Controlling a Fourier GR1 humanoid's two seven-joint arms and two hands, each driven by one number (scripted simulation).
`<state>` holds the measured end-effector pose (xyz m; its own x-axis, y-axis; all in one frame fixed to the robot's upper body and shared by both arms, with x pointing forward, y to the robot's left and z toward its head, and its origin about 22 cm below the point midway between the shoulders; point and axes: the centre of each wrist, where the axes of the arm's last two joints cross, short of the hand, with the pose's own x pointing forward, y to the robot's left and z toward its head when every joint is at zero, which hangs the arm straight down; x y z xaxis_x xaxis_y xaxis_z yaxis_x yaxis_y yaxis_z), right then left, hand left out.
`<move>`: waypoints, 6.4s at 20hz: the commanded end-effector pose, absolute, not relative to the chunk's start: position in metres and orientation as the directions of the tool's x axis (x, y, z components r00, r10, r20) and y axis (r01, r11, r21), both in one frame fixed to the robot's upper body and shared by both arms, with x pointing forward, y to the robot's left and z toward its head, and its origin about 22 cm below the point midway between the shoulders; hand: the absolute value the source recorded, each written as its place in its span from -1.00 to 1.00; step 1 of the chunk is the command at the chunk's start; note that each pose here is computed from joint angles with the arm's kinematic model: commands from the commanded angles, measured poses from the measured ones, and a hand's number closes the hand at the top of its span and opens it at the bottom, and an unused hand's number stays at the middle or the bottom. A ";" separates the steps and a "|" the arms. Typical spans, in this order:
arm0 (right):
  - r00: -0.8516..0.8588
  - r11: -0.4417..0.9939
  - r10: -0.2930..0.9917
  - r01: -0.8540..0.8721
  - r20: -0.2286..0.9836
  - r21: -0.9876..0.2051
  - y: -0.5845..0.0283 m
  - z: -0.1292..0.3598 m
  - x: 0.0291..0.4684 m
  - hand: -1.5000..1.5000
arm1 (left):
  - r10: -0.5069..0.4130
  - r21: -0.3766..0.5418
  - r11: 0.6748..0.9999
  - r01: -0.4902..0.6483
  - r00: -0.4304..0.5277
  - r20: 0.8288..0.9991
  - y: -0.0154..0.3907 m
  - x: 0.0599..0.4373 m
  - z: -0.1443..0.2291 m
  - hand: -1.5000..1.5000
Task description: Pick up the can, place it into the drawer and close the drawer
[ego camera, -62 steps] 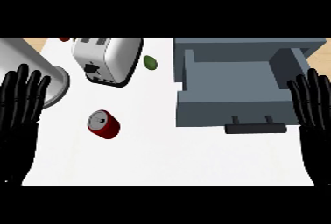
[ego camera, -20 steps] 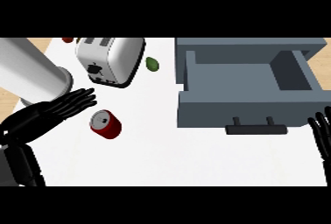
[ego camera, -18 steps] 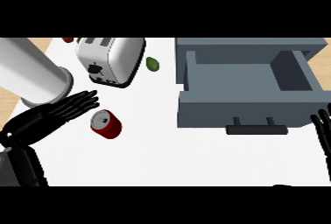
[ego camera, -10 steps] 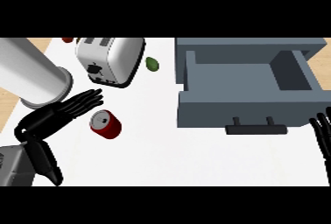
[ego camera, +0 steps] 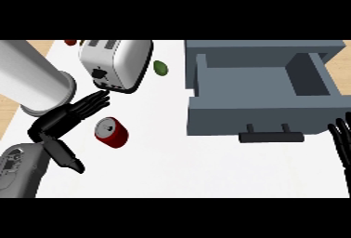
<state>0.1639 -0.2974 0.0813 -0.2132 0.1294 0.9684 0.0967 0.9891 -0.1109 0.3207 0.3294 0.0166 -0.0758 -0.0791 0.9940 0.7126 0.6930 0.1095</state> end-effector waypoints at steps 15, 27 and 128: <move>-0.236 0.992 0.115 0.080 0.965 -0.099 -0.310 0.067 0.174 -1.00 | -0.068 0.090 0.685 0.723 -0.060 0.996 0.348 0.334 -0.034 -1.00; -0.227 0.990 0.123 0.091 0.966 -0.105 -0.297 0.088 0.166 -1.00 | -0.099 0.096 0.716 0.691 -0.035 0.994 0.362 0.322 -0.061 -1.00; -0.274 0.988 0.108 0.140 0.956 -0.071 -0.301 0.091 0.149 -1.00 | -0.097 0.124 0.987 0.099 -0.235 0.967 -0.005 0.401 0.264 1.00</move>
